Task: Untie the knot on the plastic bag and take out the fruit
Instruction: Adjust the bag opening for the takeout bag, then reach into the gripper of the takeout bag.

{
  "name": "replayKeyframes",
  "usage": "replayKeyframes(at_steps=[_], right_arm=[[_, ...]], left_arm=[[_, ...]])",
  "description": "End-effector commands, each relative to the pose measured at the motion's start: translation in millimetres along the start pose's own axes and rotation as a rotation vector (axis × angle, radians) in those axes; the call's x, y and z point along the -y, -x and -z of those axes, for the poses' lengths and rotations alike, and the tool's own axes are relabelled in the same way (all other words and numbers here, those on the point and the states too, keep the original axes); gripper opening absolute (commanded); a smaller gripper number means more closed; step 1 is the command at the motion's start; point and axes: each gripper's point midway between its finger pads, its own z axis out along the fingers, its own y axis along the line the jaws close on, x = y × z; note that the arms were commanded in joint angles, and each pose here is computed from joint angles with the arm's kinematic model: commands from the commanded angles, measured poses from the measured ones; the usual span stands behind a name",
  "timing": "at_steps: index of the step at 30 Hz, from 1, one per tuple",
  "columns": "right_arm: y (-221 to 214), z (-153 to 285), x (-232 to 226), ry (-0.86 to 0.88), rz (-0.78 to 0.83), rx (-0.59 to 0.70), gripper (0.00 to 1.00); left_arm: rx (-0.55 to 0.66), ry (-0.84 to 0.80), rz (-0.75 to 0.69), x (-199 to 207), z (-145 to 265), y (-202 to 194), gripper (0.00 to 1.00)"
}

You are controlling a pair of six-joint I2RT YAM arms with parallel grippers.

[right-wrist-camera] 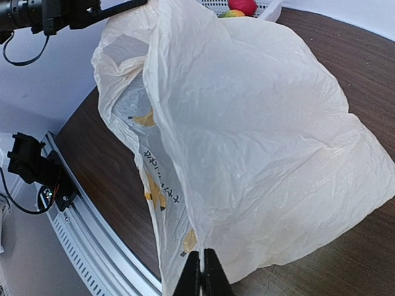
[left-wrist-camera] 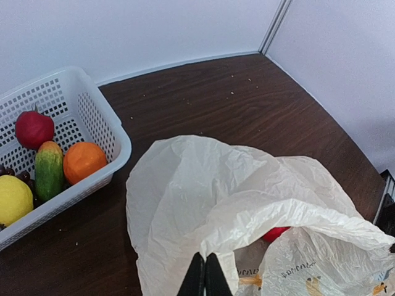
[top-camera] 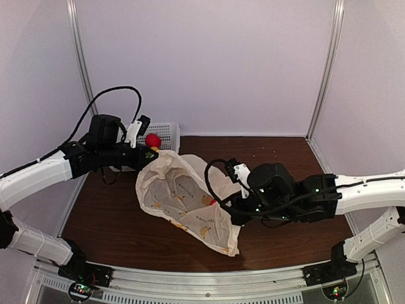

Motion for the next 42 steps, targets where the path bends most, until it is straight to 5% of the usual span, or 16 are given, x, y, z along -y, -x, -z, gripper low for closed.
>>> replayKeyframes(at_steps=[1,9,16,21,26,30,31,35,38,42], right_arm=[[36.9,0.7,18.4,-0.115,0.041,0.073,0.00],[147.7,-5.9,66.7,-0.236,0.106,0.212,0.00],[212.8,18.1,35.7,-0.153,0.202,0.335,0.00],[158.7,1.6,34.8,-0.035,0.172,0.251,0.00],[72.5,-12.8,34.2,0.064,0.131,0.083,0.00],[30.1,-12.4,12.1,0.172,0.131,-0.022,0.00],[25.2,-11.9,6.2,0.191,0.138,-0.038,0.00],[24.4,-12.9,-7.8,0.212,0.143,-0.038,0.00],[39.7,-15.3,-11.4,0.203,0.102,0.015,0.00],[58.9,-19.9,-9.5,0.163,0.035,0.081,0.00]], left_arm=[[0.077,0.053,0.050,-18.6,0.2,27.7,0.00],[0.197,0.092,0.101,-39.5,13.9,72.8,0.00],[0.347,0.119,0.078,-33.8,59.8,97.8,0.00],[0.339,0.106,0.090,-32.8,77.5,44.3,0.00],[0.165,0.081,0.174,-35.9,69.2,-40.7,0.00],[0.103,0.021,0.200,-25.0,72.2,-63.1,0.00],[0.104,0.013,0.193,-22.5,75.1,-61.3,0.06],[0.138,-0.003,0.152,-12.3,93.4,-39.3,0.57],[0.186,-0.058,0.118,4.4,110.1,-16.1,0.68],[0.211,-0.160,0.072,34.8,124.9,-5.2,0.70]])
